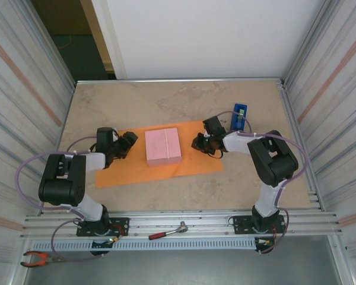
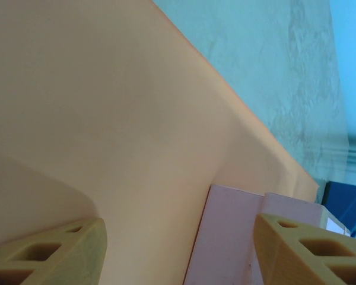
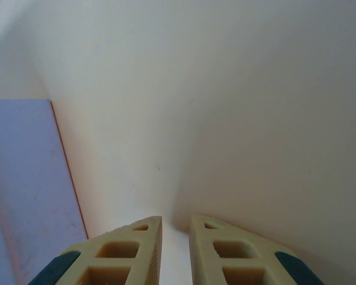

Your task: Wrap the gift box in paper

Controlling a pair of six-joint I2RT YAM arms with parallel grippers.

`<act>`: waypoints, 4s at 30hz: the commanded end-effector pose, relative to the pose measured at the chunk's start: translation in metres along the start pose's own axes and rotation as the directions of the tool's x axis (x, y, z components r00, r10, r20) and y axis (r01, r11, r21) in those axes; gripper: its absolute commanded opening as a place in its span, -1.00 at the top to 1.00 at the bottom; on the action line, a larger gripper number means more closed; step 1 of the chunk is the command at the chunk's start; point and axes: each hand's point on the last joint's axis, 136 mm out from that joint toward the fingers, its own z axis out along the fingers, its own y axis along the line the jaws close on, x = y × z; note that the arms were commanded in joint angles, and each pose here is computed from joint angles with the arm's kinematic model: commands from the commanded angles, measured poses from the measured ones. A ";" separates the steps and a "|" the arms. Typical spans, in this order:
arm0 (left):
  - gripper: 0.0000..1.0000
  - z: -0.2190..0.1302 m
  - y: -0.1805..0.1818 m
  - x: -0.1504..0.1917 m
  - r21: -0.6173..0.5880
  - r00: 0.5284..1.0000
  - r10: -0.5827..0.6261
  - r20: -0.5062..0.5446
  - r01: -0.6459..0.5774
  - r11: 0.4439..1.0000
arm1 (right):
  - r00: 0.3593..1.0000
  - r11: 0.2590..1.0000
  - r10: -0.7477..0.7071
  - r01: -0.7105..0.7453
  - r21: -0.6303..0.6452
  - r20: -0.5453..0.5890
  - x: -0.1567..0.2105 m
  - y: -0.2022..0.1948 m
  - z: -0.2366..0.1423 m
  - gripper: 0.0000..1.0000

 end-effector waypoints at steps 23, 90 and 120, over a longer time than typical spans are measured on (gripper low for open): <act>-0.48 -0.035 -0.063 0.010 0.035 0.942 0.326 -0.079 -0.324 0.945 | 0.997 0.997 -0.056 0.059 -0.050 0.053 -0.036 0.025 -0.062 0.03; -0.69 -0.029 -0.095 0.082 0.265 0.854 0.442 -0.274 -0.375 0.888 | 0.991 0.999 -0.015 0.019 -0.031 0.132 0.021 0.003 -0.127 -0.40; 0.02 0.004 -0.106 0.126 0.362 0.769 0.494 -0.405 -0.362 0.859 | 0.996 0.985 -0.089 0.086 -0.147 -0.018 0.022 0.060 -0.049 0.34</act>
